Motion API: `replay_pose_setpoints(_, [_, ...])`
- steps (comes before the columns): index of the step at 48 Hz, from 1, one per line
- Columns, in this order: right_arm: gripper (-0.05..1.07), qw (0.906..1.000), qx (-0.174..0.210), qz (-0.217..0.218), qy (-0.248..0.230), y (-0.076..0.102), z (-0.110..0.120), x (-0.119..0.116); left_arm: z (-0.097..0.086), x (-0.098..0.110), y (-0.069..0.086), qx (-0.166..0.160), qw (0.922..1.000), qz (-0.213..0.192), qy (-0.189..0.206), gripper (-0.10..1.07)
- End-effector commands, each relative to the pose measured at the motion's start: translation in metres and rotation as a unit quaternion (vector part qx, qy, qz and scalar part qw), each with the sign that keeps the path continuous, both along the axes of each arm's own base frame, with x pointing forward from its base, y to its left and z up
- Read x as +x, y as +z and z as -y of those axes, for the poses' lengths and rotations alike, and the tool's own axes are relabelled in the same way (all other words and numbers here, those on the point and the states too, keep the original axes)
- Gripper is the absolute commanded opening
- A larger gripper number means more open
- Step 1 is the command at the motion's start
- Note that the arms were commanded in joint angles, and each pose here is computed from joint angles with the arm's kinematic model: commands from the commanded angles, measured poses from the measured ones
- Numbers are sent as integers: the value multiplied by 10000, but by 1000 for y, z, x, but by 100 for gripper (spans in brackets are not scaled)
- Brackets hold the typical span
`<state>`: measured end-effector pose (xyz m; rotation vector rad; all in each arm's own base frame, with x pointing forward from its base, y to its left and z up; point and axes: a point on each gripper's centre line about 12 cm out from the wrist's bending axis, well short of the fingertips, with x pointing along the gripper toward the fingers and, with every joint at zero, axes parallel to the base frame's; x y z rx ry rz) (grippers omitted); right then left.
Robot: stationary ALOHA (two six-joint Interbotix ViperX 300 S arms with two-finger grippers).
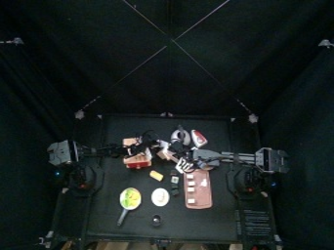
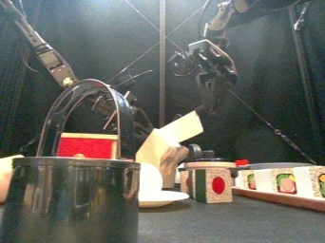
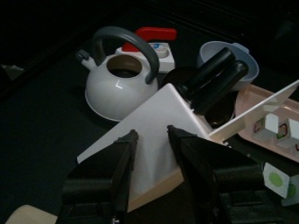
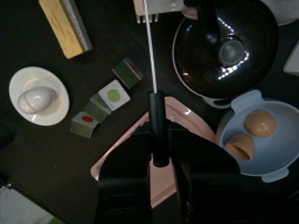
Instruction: Put cleaver back in holder
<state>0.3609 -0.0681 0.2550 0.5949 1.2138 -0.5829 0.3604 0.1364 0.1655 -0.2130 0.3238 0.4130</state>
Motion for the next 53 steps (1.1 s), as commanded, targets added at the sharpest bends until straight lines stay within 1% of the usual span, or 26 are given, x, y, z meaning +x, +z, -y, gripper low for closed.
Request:
replay_pose_setpoints(1, [37, 9998, -40, 218, -8, 16, 2, 3, -1, 6, 10, 66, 9999, 147, -18, 76])
replay_pose_setpoints(7, [38, 9996, -47, 279, -55, 18, 6, 5, -1, 6, 10, 63, 9999, 140, -25, 76])
replay_pose_setpoints(14, [38, 9996, -82, 257, -85, 15, 11, 10, -1, 6, 9, 61, 9999, 133, -18, 76])
replay_pose_setpoints(19, [38, 9993, -155, 313, -111, 18, 15, 13, -1, 6, 9, 66, 9999, 131, -31, 76])
replay_pose_setpoints(36, [38, 9938, -468, 971, -266, 28, 39, 24, -1, 6, 8, 48, 9999, 129, -14, 76])
replay_pose_setpoints(43, [39, 9915, -521, 1136, -356, 30, 48, 25, 0, 6, 8, 41, 9999, 132, -19, 76])
replay_pose_setpoints(49, [39, 9875, -615, 1384, -425, 33, 56, 27, 0, 5, 7, 31, 9999, 120, -14, 76])
replay_pose_setpoints(53, [43, 9843, -661, 1574, -442, 35, 60, 30, 0, 5, 7, 21, 9999, 115, -12, 76])
